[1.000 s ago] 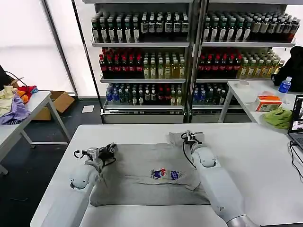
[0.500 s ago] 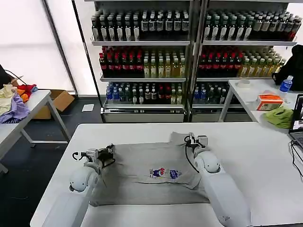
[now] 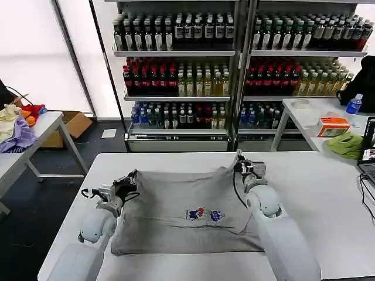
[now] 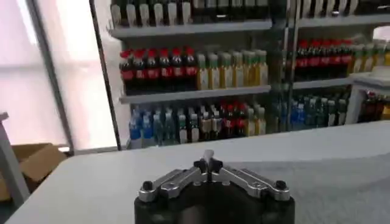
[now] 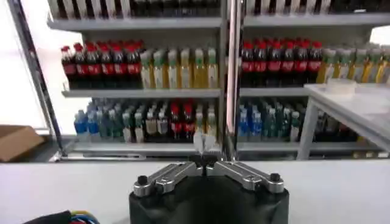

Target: Fold and organize the clothes.

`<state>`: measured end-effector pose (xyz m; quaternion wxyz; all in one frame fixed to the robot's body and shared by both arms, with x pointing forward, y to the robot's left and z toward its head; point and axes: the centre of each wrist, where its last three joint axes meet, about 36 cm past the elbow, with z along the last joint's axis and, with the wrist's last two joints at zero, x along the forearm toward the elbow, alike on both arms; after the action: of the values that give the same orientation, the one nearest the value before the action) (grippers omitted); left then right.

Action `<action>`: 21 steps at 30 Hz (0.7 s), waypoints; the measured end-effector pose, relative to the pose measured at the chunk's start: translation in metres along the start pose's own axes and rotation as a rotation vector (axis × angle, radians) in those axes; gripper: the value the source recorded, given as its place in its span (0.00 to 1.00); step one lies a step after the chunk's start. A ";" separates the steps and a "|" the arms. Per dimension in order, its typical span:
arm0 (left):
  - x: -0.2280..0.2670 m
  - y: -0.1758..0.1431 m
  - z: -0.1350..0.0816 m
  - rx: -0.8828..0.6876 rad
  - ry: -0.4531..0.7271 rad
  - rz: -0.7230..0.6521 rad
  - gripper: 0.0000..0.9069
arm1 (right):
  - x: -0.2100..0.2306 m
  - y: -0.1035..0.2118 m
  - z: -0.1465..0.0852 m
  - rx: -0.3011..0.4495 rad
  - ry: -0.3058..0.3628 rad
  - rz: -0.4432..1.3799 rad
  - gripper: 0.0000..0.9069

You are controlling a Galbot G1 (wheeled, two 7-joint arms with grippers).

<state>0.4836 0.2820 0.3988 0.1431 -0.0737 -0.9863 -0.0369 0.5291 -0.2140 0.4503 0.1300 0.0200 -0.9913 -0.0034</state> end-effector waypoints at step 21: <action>0.057 -0.006 0.018 -0.033 0.006 0.011 0.00 | 0.095 -0.010 0.044 -0.022 0.022 0.057 0.00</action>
<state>0.4237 0.2851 0.3982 0.1449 -0.0814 -0.9847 -0.0527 0.4266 -0.2281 0.4320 0.1413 -0.0096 -0.9899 -0.0104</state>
